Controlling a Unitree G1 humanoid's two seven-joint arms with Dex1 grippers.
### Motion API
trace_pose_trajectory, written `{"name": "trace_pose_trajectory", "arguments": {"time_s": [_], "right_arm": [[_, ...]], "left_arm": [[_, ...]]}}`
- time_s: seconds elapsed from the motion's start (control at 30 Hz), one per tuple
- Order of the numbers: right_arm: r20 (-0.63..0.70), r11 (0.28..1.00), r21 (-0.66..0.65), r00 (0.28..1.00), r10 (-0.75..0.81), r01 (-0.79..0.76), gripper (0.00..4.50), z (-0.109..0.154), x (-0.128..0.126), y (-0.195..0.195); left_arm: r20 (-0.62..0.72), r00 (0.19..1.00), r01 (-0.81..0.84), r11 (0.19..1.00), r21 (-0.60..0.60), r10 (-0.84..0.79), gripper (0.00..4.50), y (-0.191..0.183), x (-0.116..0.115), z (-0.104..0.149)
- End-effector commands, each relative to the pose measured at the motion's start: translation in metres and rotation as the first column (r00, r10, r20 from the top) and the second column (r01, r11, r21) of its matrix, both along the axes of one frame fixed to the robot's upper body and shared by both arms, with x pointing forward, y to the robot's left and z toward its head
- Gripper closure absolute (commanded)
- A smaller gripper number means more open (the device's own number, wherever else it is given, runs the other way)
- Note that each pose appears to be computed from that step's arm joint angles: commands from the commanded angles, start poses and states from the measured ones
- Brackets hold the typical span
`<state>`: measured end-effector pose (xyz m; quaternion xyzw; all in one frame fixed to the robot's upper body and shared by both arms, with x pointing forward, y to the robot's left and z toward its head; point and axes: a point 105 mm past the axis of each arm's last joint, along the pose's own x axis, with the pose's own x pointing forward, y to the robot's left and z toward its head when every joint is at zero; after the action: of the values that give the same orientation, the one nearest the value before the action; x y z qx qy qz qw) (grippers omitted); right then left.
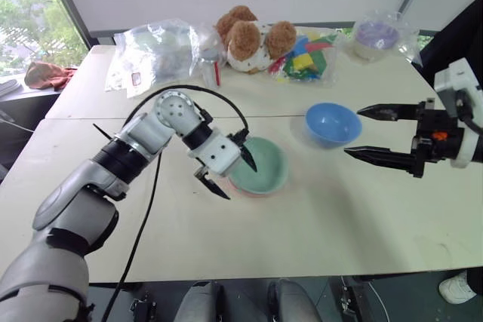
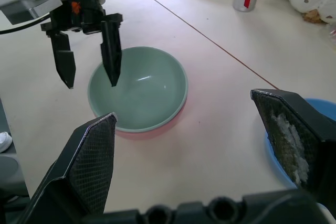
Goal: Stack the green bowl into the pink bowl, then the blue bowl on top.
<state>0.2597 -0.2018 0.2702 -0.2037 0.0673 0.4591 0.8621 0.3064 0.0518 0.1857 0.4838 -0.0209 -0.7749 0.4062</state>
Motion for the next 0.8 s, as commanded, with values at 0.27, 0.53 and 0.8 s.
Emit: {"name": "trace_pose_trajectory", "arguments": {"time_s": [0.27, 0.53, 0.8], "right_arm": [[0.088, 0.989, -0.11, 0.992, -0.091, 0.101, 0.0, -0.01, 0.034, -0.001], [0.016, 0.952, -0.255, 0.985, -0.173, 0.171, 0.0, -0.046, 0.092, -0.006], [-0.077, 0.916, -0.379, 0.983, -0.169, 0.128, 0.0, -0.092, 0.131, -0.014]], "left_arm": [[-0.321, 0.908, -0.384, 0.843, -0.377, 0.271, 0.04, 0.039, 0.015, 0.102], [-0.501, 0.753, -0.629, 0.689, -0.36, 0.426, 0.04, 0.106, -0.002, 0.098], [-0.526, 0.697, -0.712, 0.555, -0.429, 0.487, 0.04, 0.127, -0.022, 0.106]]}}
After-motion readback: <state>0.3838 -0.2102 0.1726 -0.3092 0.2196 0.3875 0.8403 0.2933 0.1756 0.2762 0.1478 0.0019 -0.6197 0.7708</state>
